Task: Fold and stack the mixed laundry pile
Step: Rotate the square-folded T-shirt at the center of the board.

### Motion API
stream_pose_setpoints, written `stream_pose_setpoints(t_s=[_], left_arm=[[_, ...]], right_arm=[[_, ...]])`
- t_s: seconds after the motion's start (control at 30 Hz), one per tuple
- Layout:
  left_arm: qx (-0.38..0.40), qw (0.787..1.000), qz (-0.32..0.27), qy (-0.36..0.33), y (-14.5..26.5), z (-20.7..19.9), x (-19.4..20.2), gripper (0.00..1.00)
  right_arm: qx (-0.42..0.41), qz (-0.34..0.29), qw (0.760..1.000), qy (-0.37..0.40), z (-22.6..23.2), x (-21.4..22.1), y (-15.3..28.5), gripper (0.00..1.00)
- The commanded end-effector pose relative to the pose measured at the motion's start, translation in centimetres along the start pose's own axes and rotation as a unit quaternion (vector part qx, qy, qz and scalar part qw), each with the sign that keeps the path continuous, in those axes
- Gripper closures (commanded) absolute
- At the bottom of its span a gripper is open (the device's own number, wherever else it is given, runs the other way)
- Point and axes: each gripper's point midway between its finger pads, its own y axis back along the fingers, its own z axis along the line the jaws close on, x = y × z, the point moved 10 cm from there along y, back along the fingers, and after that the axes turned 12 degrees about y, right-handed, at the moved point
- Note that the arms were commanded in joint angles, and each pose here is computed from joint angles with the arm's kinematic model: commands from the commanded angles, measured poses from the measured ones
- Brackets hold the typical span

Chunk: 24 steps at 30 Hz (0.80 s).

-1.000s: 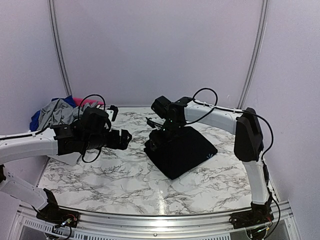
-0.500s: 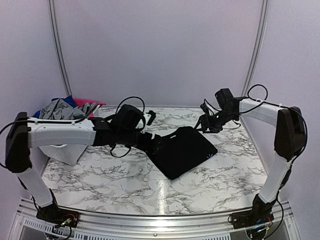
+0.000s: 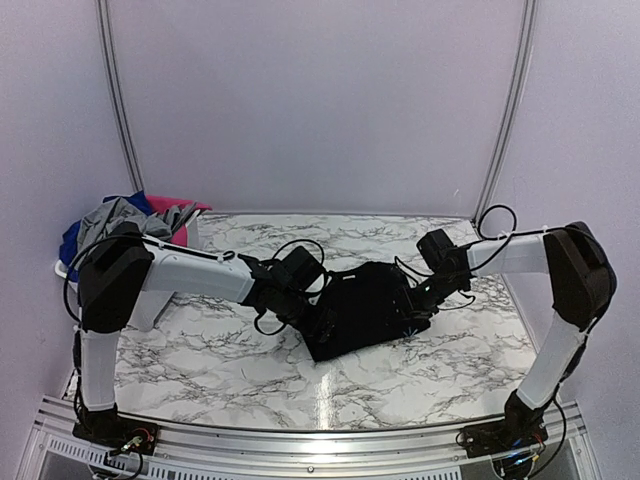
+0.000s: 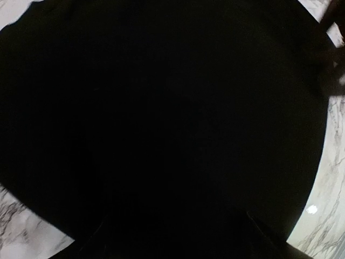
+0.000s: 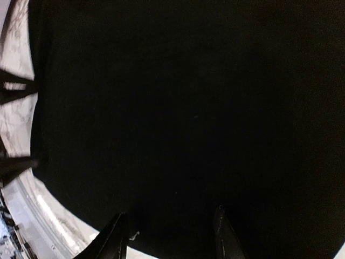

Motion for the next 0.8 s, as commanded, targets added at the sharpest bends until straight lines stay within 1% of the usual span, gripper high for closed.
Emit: stream_pose_setpoints(t_s=[0.0,0.07,0.13,0.23,0.3,0.33,0.43,0.5,0.6,0.67,0.77], left_arm=[[-0.059,0.997,0.040,0.028,2.1,5.3,2.2,0.18],[-0.055,0.998,0.033,0.030,3.8,6.4,2.4,0.19],[-0.033,0.999,0.017,0.030,5.6,6.7,2.4,0.19],[0.010,0.998,-0.031,0.044,8.4,6.3,0.9,0.18],[0.020,0.996,-0.056,0.063,9.4,6.5,-0.6,0.18],[0.022,0.995,-0.065,0.074,9.6,6.7,-1.3,0.19],[0.027,0.991,-0.084,0.105,9.4,7.1,-3.9,0.25],[0.035,0.990,-0.077,0.116,8.0,7.2,-5.2,0.31],[0.038,0.988,-0.079,0.129,6.4,7.1,-6.8,0.39],[0.034,0.986,-0.076,0.142,5.3,7.5,-7.4,0.43],[0.029,0.985,-0.073,0.154,3.9,8.1,-8.0,0.46]], right_arm=[[-0.090,0.062,0.994,0.016,5.8,3.7,-1.9,0.47],[-0.125,0.058,0.990,0.033,7.9,4.0,-1.1,0.46],[-0.119,0.036,0.991,0.039,8.0,3.4,1.0,0.45],[-0.081,-0.035,0.996,0.025,5.4,1.1,5.3,0.46],[-0.037,-0.082,0.996,0.007,2.7,-0.3,7.7,0.47],[-0.013,-0.096,0.995,0.000,1.4,-0.8,8.5,0.47],[0.038,-0.094,0.995,-0.017,-1.4,-2.0,9.1,0.51],[0.054,-0.082,0.995,-0.019,-2.5,-2.5,8.4,0.54],[0.081,-0.076,0.994,-0.019,-3.7,-3.3,7.9,0.55],[0.085,-0.071,0.994,-0.019,-4.3,-3.7,7.4,0.55],[0.075,-0.056,0.995,-0.020,-5.2,-3.8,6.0,0.55]])
